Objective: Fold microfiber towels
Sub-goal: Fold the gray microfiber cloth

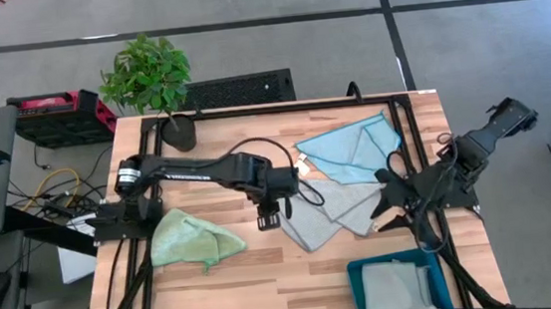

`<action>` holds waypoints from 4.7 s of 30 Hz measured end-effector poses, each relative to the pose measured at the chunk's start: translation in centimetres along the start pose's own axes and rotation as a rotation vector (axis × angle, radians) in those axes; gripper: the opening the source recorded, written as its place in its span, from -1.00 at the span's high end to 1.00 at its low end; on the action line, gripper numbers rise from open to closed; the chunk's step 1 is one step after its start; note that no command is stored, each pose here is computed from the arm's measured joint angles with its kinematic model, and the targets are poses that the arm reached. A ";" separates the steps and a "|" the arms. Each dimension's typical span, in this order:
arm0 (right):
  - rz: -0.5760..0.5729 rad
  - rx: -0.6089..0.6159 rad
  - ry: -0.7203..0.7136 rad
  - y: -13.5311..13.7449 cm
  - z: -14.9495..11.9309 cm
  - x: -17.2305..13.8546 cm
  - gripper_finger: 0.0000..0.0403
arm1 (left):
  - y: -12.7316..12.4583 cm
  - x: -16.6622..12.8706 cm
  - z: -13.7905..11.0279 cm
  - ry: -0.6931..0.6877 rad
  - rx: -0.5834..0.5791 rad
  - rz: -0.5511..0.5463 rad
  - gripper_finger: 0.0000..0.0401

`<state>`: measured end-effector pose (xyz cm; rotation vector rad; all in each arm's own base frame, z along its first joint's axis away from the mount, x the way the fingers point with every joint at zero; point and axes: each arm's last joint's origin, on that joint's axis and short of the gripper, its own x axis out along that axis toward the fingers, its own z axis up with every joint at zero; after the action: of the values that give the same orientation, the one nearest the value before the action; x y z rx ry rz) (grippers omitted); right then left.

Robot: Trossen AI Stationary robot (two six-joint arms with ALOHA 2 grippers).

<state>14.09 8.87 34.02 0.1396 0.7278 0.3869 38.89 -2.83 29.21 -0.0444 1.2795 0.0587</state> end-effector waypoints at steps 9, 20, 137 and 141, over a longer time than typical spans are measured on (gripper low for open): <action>-0.049 -0.016 -0.023 -1.2 -0.2 -1.3 0.06 | 2.6 7.4 -2.1 0.008 0.093 0.052 0.36; -0.070 -0.050 -0.031 -1.7 -0.1 -1.5 0.06 | 3.9 11.9 -4.8 -0.005 0.060 0.040 0.36; -0.957 -0.058 -0.425 -13.5 6.0 20.6 0.19 | 1.5 -15.2 -3.3 -0.352 0.147 0.299 1.00; -0.999 -0.062 -0.408 -13.1 5.8 20.8 0.21 | 1.5 -15.1 -3.6 -0.331 0.113 0.294 1.00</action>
<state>35.98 5.03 21.99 -0.2048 0.3102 -0.5628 31.08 -1.87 42.62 0.2428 0.9480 0.2368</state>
